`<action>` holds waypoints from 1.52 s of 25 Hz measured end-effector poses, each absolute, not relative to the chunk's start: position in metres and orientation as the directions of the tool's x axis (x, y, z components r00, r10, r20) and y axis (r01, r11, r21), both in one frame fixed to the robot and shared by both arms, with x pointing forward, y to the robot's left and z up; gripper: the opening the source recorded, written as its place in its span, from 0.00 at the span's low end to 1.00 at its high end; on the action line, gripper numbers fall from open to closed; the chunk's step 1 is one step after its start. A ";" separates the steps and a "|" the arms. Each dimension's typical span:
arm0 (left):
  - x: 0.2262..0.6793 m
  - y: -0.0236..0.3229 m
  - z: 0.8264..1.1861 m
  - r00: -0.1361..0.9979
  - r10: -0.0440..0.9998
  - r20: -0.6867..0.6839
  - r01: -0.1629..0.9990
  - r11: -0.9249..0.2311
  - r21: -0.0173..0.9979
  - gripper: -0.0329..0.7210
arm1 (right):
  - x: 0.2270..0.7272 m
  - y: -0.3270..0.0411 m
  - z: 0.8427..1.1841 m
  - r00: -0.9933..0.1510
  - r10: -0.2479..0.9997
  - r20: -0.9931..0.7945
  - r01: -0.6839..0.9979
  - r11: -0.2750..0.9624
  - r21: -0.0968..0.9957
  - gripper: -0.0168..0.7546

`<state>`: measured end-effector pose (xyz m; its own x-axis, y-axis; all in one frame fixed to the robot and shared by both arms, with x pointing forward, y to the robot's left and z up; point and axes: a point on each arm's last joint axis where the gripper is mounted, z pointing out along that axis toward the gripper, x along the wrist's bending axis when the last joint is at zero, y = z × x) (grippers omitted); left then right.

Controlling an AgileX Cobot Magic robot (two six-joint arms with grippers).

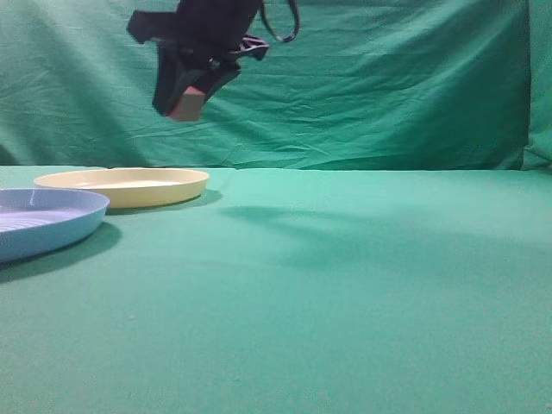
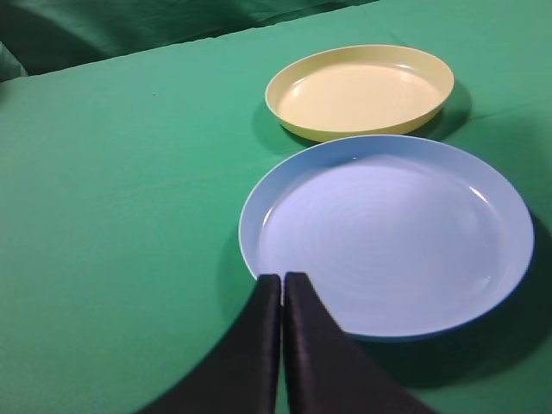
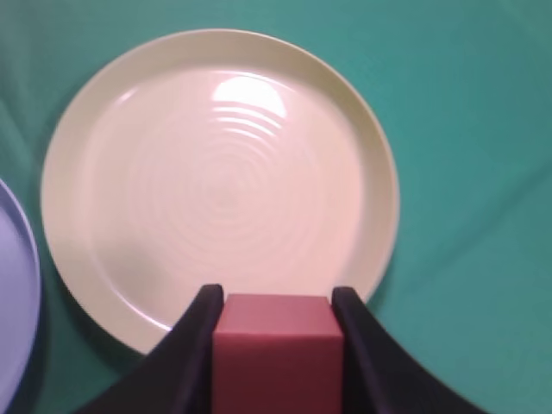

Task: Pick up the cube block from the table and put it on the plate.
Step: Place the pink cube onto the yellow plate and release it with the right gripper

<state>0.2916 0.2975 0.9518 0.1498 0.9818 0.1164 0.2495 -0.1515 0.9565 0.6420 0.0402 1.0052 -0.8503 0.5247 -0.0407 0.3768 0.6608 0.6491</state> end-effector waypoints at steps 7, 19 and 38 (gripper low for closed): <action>0.292 0.297 0.952 0.150 0.982 0.116 0.249 -0.151 0.956 0.04 | 0.643 0.076 0.959 -0.864 0.495 -0.085 0.297 0.640 0.708 0.33; 0.292 0.297 0.952 0.150 0.982 0.116 0.249 -0.151 0.956 0.04 | 0.650 0.085 0.924 -0.847 0.527 -0.073 0.307 0.596 0.742 0.75; 0.292 0.297 0.952 0.150 0.982 0.116 0.249 -0.151 0.956 0.04 | 0.618 -0.011 1.129 -0.714 0.700 0.013 0.483 0.480 0.732 0.02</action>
